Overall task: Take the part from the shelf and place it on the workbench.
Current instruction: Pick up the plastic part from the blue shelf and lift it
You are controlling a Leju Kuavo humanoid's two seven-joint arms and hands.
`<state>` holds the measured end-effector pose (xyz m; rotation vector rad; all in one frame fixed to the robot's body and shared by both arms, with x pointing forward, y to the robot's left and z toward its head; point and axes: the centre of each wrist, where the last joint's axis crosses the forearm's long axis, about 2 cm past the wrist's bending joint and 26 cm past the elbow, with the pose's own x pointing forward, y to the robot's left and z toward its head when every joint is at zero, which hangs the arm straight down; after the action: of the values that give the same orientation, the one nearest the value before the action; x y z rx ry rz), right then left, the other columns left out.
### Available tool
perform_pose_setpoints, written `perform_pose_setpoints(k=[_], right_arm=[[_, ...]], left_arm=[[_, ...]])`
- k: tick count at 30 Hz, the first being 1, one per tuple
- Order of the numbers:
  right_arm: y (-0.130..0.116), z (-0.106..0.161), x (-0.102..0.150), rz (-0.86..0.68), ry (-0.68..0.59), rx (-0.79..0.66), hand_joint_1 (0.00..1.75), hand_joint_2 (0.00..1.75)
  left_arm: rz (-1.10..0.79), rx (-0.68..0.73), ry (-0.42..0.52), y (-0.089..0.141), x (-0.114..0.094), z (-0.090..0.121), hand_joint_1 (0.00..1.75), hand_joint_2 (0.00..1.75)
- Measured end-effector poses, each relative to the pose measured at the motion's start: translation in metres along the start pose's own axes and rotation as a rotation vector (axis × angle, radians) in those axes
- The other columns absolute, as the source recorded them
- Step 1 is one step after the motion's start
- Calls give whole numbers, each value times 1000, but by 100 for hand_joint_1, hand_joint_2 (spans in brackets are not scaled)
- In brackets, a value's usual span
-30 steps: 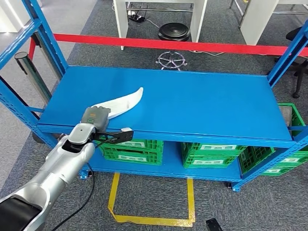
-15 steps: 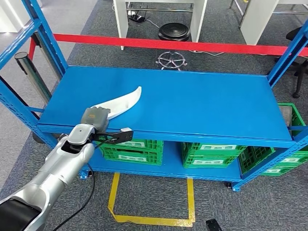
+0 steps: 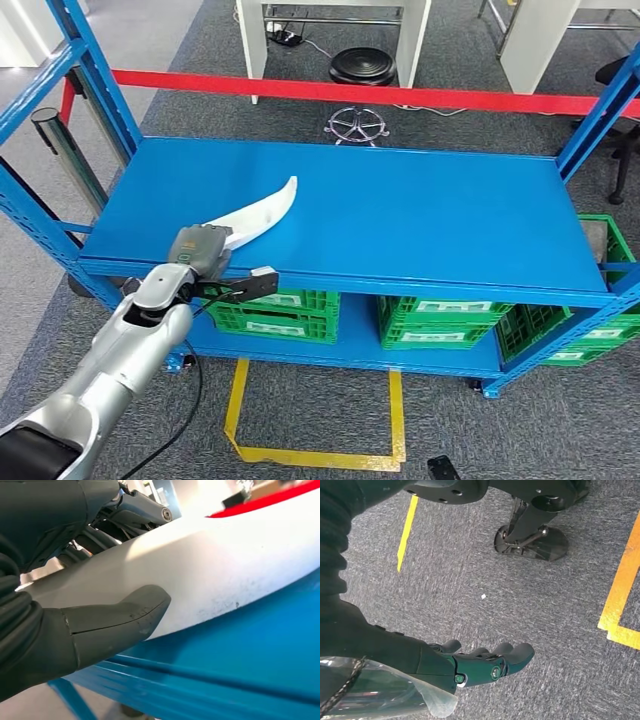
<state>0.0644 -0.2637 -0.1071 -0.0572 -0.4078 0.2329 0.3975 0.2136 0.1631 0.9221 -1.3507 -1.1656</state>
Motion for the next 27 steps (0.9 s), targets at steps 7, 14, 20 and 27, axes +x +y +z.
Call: perform_pose_setpoints(k=[7,14,20,27], right_arm=[[4,3,-9,-37,9,-25,0,175],[10,6,-17,-58,10,-36,0,175],[11,6,-17,-77,-4,-50,0,175],[11,7,-18,-82,-8,-58,0,175]], left_arm=[[271,145,-170,-6,15,48,175,175],[383,444,-288,0,25,116,175,175],[439,589,-353,8,31,156,175,175],[451,626,-368,7,32,168,175,175]])
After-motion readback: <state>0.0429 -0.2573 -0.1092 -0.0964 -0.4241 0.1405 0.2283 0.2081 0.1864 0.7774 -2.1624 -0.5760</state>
